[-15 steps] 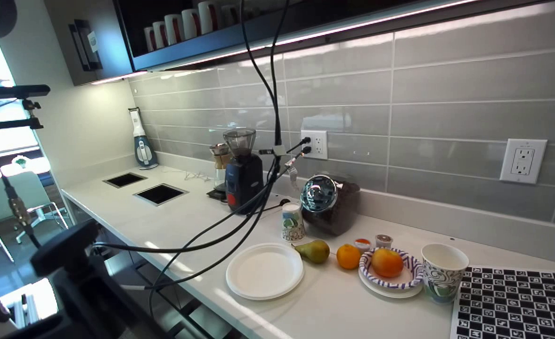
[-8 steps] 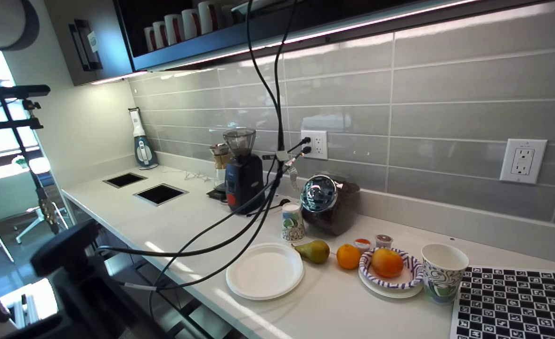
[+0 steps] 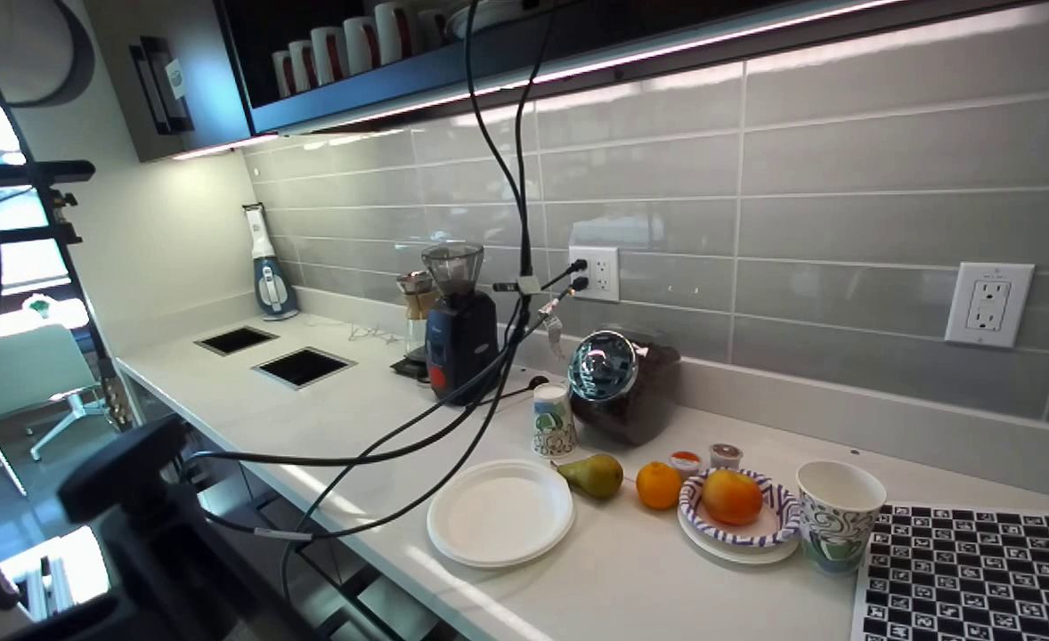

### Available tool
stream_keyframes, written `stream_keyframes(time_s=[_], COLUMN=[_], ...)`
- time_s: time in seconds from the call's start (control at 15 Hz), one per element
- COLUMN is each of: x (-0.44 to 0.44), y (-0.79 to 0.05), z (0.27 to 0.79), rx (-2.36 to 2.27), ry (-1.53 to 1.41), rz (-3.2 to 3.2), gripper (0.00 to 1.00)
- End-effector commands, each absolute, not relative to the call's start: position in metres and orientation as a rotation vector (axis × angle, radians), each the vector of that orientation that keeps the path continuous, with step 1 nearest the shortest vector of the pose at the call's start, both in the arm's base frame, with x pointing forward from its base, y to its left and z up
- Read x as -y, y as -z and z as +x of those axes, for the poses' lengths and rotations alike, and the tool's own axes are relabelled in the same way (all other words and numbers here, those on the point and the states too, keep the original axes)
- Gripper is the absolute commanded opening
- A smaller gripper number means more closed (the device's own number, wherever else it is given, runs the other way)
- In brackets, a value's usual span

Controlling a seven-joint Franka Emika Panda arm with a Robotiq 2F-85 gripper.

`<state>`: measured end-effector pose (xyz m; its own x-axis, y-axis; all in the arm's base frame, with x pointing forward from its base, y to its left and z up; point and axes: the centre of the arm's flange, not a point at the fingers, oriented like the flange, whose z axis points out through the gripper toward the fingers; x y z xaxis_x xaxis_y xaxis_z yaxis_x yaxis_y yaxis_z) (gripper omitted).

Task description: Put the white plates on the counter then unstack them.

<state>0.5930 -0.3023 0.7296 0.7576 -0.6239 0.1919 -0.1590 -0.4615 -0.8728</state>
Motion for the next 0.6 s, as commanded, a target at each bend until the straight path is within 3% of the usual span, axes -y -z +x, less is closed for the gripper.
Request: stream_keyframes(time_s=[0.0, 0.2, 0.53], x=[0.308, 0.321, 0.337], y=[-0.744, -0.749, -0.758], z=[0.579, 0.554, 0.505], rx=[-0.594, -0.605, -0.529], ry=[0.636, 0.685, 0.693], rz=[-2.047, -2.088, -2.179], gripper=[0.77, 0.97, 1.00])
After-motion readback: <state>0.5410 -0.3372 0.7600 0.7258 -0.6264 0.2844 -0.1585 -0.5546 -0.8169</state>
